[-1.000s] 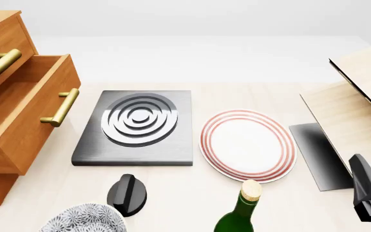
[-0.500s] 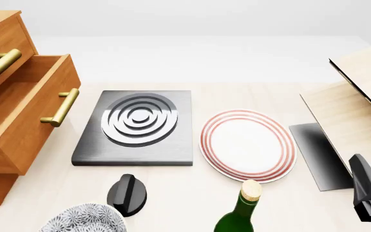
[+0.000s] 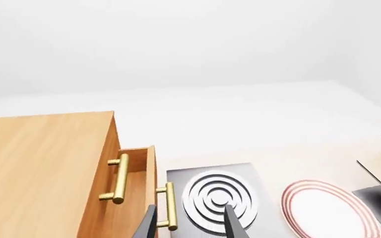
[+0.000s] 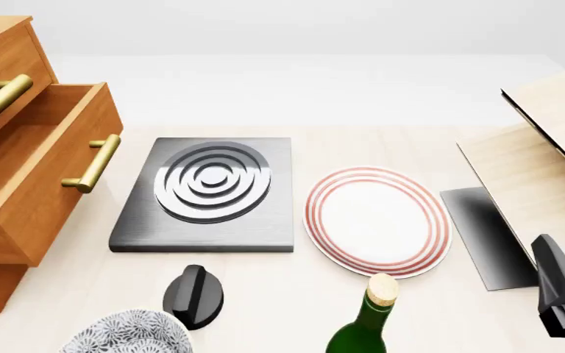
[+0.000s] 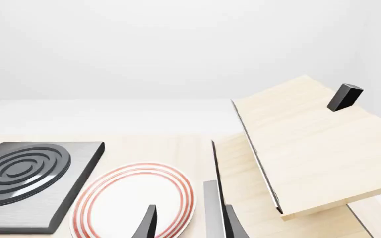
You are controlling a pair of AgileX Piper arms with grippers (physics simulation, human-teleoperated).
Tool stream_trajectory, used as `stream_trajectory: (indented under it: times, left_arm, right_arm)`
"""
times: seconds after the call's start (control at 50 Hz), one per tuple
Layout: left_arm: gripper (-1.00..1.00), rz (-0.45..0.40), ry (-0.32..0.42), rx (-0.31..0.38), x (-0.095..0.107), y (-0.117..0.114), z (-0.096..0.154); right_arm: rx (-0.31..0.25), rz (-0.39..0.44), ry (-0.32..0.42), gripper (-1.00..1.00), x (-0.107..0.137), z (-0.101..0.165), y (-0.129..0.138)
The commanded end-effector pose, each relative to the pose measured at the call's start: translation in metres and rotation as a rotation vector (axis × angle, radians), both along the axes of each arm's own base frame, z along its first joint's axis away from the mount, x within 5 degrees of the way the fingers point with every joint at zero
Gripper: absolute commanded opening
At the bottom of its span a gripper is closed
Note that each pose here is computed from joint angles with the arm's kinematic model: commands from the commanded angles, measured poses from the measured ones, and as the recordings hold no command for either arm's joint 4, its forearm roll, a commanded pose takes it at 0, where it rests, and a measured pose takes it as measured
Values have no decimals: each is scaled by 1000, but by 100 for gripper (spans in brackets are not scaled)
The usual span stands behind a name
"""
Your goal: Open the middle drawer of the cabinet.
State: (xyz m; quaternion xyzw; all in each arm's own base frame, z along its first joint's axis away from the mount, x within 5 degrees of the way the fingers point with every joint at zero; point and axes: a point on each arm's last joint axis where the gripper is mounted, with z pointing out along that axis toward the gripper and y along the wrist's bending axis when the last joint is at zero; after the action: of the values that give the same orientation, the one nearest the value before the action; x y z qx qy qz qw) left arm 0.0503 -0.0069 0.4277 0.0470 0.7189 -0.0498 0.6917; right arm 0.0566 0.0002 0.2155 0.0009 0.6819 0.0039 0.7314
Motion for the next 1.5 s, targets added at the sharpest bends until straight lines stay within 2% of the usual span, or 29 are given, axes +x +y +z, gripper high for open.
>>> stream_trajectory:
  times: [0.02, 0.06, 0.12, 0.2, 0.36, 0.66, 1.08, 1.5]
  left_arm:
    - [100, 72, 35, -57, 11, 3, -11]
    - [100, 64, 44, -95, 12, 2, -12]
    - [100, 83, 39, -87, 13, 3, -12]
    - [100, 108, 69, -119, 19, 4, -22]
    - [100, 141, 71, -138, 24, 7, -26]
    - [100, 168, 86, -140, 34, 9, -36]
    - [100, 255, 110, -144, 53, 18, -54]
    - [100, 270, 137, -157, 71, 21, -68]
  right_arm:
    - [-2, 2, -2, 100, 0, -1, 0]
    - [-3, 2, -2, 100, 0, -1, 0]
    - [-2, 2, -2, 100, 0, -1, 0]
    - [-3, 2, -2, 100, 0, -1, 0]
    - [-3, 2, -2, 100, 0, -1, 0]
    - [-3, 2, -2, 100, 0, -1, 0]
    - [-2, 2, -2, 100, 0, -1, 0]
    - [-3, 2, -2, 100, 0, -1, 0]
